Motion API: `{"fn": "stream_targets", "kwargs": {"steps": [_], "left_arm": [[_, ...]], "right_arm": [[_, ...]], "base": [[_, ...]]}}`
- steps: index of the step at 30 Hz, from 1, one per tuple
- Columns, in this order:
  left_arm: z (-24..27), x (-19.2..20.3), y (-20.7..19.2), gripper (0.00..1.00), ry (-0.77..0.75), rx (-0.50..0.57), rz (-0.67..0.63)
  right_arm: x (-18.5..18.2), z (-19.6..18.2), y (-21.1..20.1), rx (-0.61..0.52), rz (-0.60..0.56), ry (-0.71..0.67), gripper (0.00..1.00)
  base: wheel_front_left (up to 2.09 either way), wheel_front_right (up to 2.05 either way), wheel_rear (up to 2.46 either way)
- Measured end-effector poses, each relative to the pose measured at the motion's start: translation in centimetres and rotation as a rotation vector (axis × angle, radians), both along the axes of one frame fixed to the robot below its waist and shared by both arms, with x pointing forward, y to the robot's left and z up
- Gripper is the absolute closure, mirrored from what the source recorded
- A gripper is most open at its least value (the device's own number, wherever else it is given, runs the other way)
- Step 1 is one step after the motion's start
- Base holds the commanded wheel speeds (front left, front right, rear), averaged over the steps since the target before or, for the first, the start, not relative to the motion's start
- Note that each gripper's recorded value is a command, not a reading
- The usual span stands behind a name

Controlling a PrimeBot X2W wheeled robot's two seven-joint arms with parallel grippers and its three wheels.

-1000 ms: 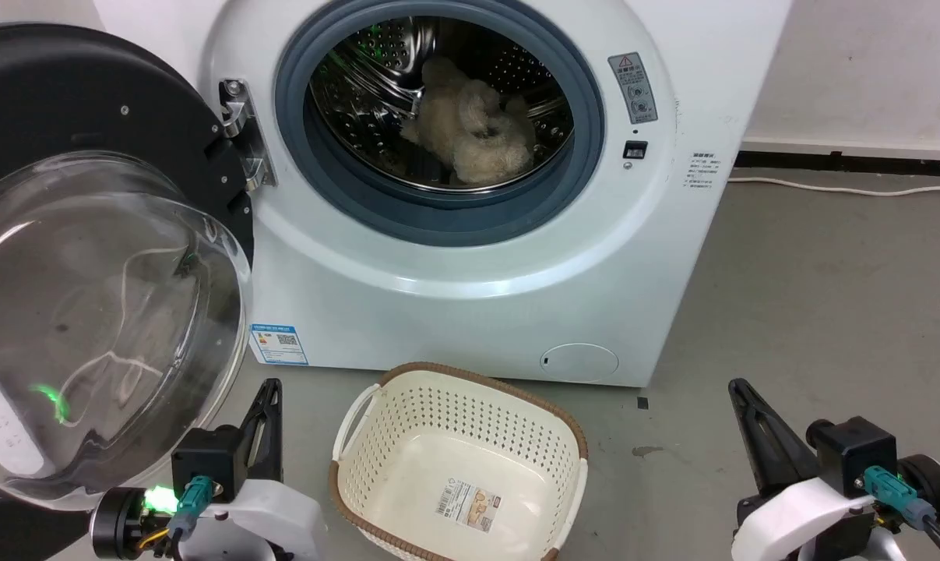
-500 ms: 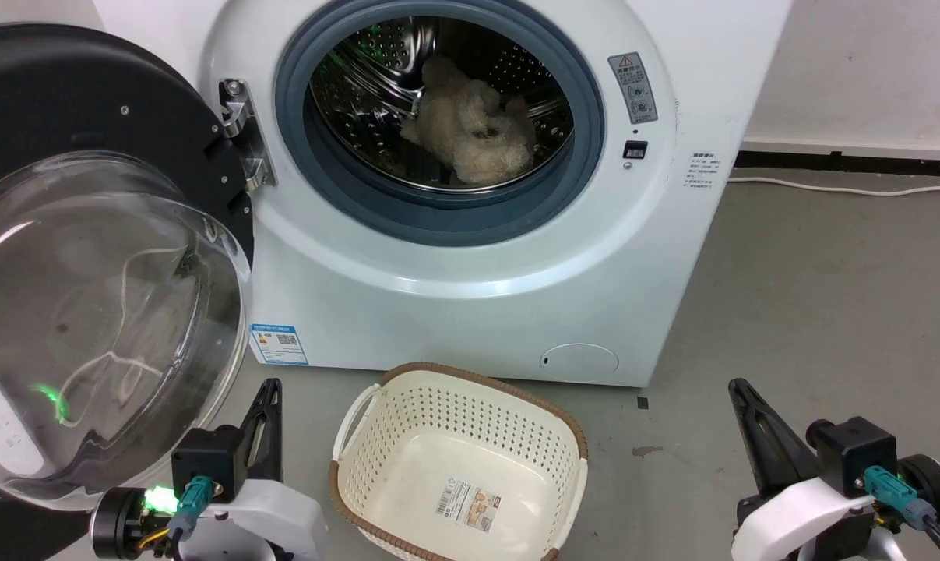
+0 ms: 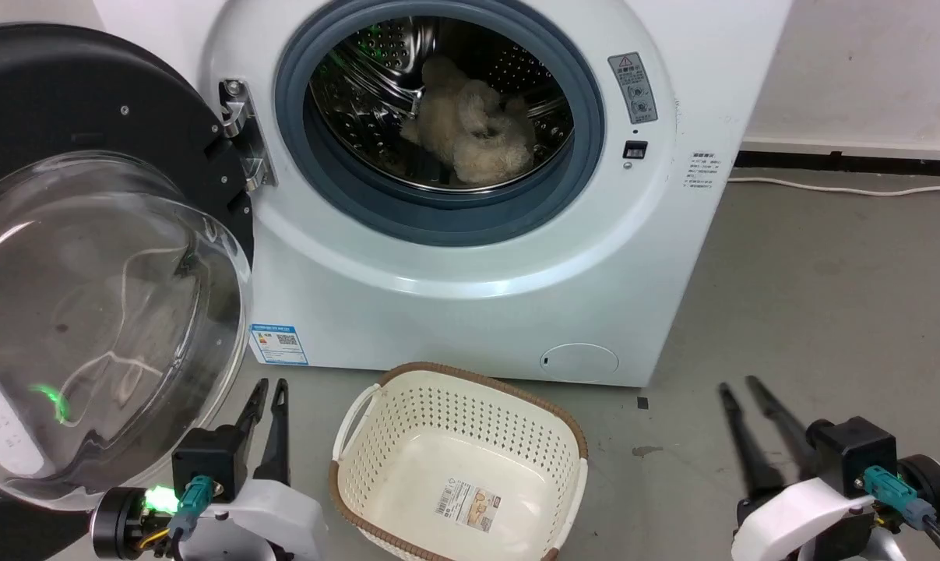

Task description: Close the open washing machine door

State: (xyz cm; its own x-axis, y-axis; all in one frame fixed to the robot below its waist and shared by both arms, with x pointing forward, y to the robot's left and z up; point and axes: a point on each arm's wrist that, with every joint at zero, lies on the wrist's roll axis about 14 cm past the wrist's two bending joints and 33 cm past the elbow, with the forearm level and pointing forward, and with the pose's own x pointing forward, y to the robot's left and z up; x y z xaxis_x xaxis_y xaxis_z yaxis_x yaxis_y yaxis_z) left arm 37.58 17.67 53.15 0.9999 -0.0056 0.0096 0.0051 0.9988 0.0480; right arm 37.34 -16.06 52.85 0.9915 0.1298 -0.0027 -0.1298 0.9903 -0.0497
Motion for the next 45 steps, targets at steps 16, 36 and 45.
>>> {"fn": "stream_targets", "kwargs": {"steps": [16,36,45], "left_arm": [[0.1,-0.3,-0.3,0.00,-0.014,0.000,-0.009],[0.4,-3.5,3.8,0.00,-0.056,0.000,0.129],[0.3,-4.8,5.0,0.00,-0.064,0.000,0.182]], "right_arm": [[0.2,0.2,-0.1,0.013,-0.001,-0.016,0.00],[1.7,-0.3,6.4,0.025,0.201,-0.027,0.00],[2.1,-0.4,8.9,0.034,0.286,-0.031,0.00]], "base": [[0.00,0.00,0.00],[0.00,0.00,0.00],[-0.01,-0.01,-0.01]]}}
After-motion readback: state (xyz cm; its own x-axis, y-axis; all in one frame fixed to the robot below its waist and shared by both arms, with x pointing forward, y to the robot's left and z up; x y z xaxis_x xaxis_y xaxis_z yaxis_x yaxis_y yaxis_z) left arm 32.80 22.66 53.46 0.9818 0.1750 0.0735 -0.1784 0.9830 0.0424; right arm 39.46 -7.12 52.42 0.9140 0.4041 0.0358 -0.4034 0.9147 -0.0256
